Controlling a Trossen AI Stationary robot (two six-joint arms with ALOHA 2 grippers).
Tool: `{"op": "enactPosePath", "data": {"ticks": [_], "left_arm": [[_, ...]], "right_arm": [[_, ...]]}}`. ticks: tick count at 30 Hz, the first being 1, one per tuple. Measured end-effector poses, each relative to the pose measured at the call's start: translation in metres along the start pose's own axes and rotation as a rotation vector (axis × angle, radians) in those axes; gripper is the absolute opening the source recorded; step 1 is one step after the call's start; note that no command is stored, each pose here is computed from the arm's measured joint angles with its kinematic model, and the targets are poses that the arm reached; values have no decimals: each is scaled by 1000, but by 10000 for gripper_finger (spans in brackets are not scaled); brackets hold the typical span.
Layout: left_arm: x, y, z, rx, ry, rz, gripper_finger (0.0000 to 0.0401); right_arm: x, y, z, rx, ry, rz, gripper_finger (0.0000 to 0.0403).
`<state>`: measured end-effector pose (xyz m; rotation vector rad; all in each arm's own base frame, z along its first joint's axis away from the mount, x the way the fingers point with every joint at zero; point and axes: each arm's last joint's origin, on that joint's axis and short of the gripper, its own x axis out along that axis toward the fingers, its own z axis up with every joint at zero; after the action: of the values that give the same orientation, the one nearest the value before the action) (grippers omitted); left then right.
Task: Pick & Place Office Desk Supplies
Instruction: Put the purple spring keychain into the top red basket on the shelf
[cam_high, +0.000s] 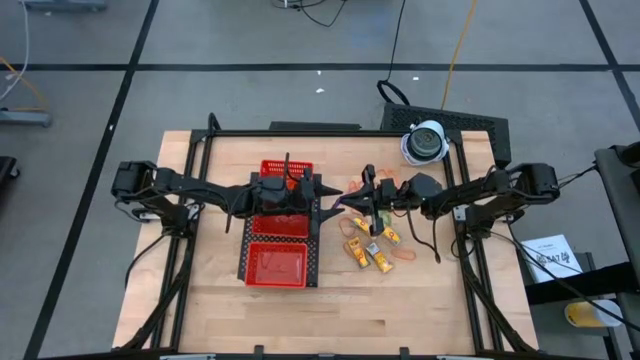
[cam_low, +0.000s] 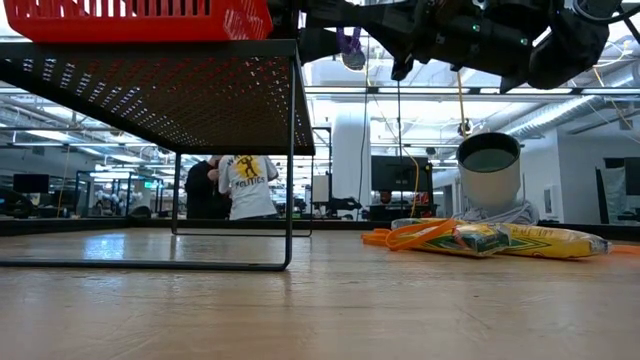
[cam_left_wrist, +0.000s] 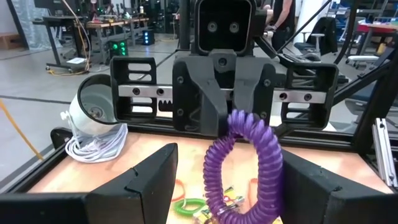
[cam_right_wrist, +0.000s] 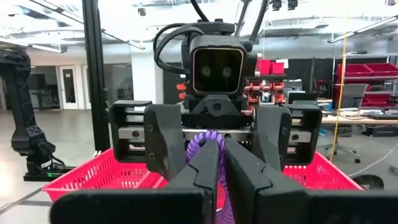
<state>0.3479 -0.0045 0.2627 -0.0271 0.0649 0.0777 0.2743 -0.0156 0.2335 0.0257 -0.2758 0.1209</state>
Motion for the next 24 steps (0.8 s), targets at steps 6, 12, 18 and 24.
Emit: {"op": "enactPosePath", "data": {"ticks": [6,12,18,24], "left_arm": [[0,0,0,11,1,0,220],[0,0,0,15,2,-1,141],[0,0,0,27,3,-1,67],[0,0,-1,28,5,-1,22]], "right_arm": [[0,0,0,-1,-1,0,11],[0,0,0,-1,-1,0,11],[0,0,0,-1,-1,0,11],[0,0,0,-1,0,0,11]]}}
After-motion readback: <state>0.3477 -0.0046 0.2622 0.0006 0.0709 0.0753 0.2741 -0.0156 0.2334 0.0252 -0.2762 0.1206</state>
